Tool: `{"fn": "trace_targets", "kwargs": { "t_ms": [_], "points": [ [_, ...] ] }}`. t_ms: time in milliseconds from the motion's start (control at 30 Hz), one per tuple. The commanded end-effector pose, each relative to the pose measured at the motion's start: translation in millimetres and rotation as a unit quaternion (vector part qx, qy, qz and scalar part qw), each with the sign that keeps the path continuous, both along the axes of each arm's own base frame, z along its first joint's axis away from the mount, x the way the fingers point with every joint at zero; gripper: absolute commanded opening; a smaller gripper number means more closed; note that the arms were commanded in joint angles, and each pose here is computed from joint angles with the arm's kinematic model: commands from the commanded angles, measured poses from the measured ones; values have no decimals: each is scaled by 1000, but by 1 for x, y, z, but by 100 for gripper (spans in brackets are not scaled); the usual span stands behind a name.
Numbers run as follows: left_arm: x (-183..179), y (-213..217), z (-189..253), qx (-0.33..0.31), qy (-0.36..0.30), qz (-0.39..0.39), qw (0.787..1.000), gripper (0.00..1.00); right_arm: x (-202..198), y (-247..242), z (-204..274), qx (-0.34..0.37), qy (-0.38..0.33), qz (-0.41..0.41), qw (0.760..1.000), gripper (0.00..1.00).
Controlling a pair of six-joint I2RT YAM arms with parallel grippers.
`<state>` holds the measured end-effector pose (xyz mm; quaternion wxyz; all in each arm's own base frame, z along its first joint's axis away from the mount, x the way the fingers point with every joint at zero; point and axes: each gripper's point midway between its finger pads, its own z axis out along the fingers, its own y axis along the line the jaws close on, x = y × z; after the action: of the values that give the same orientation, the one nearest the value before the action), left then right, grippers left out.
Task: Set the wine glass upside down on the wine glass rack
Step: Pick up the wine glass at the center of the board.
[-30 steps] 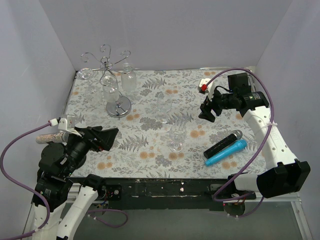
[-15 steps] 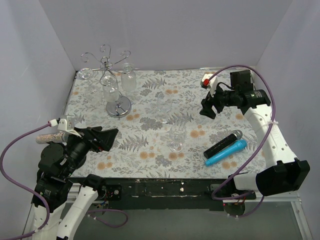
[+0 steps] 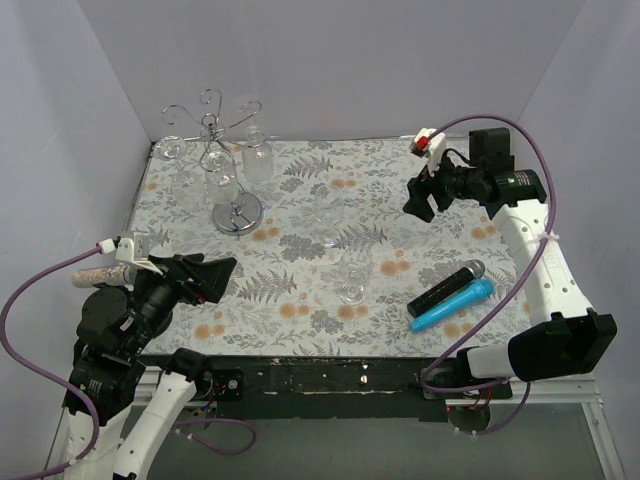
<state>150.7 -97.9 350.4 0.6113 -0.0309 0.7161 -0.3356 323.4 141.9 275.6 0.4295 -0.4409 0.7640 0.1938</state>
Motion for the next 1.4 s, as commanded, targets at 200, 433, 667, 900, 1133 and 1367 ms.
{"fn": "trace_targets", "kwargs": {
  "t_ms": [200, 433, 667, 900, 1133, 1367],
  "points": [
    [-2, 0, 2, -1, 0, -1, 1000, 98, 18, 30, 18, 101, 68, 2, 993, 76],
    [-3, 0, 5, -8, 3, -1, 1000, 98, 22, 74, 16, 70, 76, 41, 994, 74],
    [-2, -2, 11, -26, 8, -2, 1000, 98, 36, 111, 11, 38, 39, 51, 997, 74],
    [-1, -3, 14, -34, 11, -1, 999, 98, 57, 136, 11, 49, 37, 25, 998, 77],
    [-1, -2, 18, -40, 11, 3, 999, 98, 76, 153, 1, 36, 26, -24, 999, 73],
    [-4, 0, 13, -44, 16, 7, 999, 98, 82, 160, -20, -6, 14, -54, 998, 63]
  ]
}}
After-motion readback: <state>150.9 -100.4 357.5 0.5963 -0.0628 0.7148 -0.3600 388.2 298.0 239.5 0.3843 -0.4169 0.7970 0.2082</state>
